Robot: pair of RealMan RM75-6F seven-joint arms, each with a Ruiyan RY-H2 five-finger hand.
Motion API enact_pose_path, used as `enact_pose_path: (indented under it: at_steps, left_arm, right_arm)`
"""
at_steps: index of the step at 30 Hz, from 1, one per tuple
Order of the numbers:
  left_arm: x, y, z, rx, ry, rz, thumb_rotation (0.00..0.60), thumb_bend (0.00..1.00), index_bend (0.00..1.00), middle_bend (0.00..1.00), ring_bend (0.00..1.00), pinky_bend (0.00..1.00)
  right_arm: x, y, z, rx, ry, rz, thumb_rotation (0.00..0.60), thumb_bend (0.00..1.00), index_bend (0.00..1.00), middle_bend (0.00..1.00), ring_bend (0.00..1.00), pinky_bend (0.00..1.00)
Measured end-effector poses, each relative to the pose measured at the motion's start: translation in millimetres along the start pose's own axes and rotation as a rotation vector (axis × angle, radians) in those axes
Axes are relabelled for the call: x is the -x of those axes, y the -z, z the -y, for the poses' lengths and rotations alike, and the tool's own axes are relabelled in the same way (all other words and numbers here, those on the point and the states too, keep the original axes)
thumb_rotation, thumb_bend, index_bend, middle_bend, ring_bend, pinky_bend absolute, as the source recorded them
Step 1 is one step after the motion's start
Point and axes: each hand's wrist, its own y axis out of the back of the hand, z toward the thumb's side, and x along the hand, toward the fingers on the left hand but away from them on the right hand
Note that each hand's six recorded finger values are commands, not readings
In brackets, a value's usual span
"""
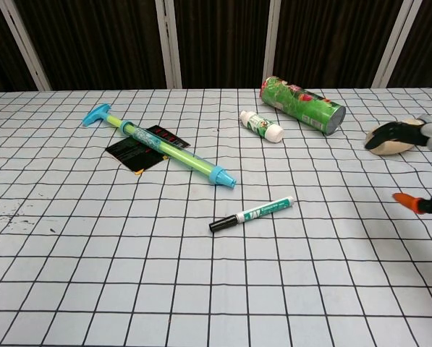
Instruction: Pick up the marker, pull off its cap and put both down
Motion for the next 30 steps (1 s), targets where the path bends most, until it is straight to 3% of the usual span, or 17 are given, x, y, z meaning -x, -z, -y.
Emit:
enact_pose_path:
  at_steps: [13, 21, 30]
  left_arm:
    - [0.1, 14.3, 9.6, -0.028, 0.03, -0.04, 0.6, 0.43, 0.06, 0.0, 0.0, 0.03]
    - [-1.0, 23.0, 17.0, -0.035, 0.042, -0.063, 0.6, 0.43, 0.06, 0.0, 0.0, 0.03]
    - [-2.4, 25.6, 23.9, -0.042, 0.053, -0.069, 0.6, 0.43, 0.06, 0.0, 0.0, 0.03]
  right_arm:
    - [61.2, -77.3, 42.9, -0.043, -0.096, -0.073, 0.6, 0.39, 0.34, 0.09, 0.12, 0.01]
    - [78.1, -85.5, 61.9, -0.062, -0.139, -0.053, 0.6, 0.39, 0.38, 0.1, 0.12, 0.01]
    - [87.8, -92.4, 65.5, -0.074, -0.143, -0.057, 0.6, 0.39, 0.46, 0.1, 0.12, 0.01]
